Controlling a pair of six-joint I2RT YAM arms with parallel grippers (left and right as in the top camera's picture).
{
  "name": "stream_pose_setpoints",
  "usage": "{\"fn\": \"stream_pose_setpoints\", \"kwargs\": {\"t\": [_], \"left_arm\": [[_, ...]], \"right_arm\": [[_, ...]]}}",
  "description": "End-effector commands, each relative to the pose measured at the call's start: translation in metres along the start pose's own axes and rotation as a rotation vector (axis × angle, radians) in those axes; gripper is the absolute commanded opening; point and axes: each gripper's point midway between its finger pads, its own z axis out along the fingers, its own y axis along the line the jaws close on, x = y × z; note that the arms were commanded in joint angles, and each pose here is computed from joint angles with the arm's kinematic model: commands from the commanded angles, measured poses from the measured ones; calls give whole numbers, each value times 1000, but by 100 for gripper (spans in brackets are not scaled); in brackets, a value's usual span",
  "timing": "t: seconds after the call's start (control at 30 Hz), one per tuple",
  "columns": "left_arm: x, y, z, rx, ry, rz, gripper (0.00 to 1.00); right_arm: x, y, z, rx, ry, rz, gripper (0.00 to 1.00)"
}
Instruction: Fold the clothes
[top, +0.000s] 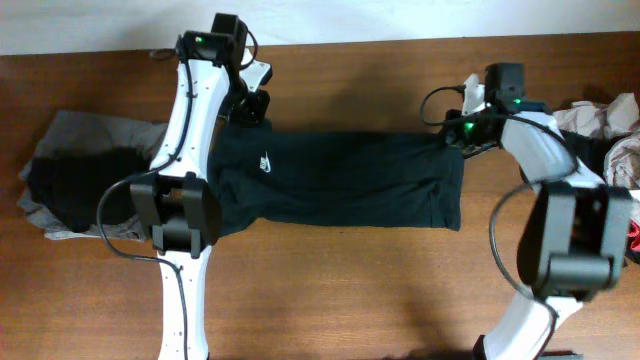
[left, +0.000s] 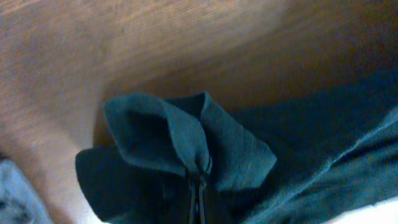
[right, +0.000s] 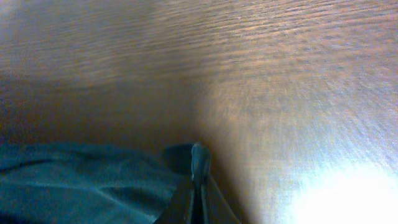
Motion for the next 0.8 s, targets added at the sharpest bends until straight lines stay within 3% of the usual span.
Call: {"fn": "stream_pose_setpoints", "kwargs": {"t": [0.0, 0.13, 0.4, 0.6, 0.77], "left_arm": [[8, -1, -21, -6, 16, -11, 0], [32, -7, -24, 13, 111, -24, 0], [30, -15, -33, 31, 93, -41, 0], [35, -18, -103, -74, -32, -10, 0], [65, -29, -154, -127, -96, -22, 0]], "right_arm": [[0, 13, -36, -14, -16, -18, 4], [20, 17, -54, -10, 49, 1, 4], [47, 19, -66, -4, 150, 31, 4], [47, 19, -66, -4, 147, 30, 4], [47, 19, -66, -4, 147, 30, 4]]}}
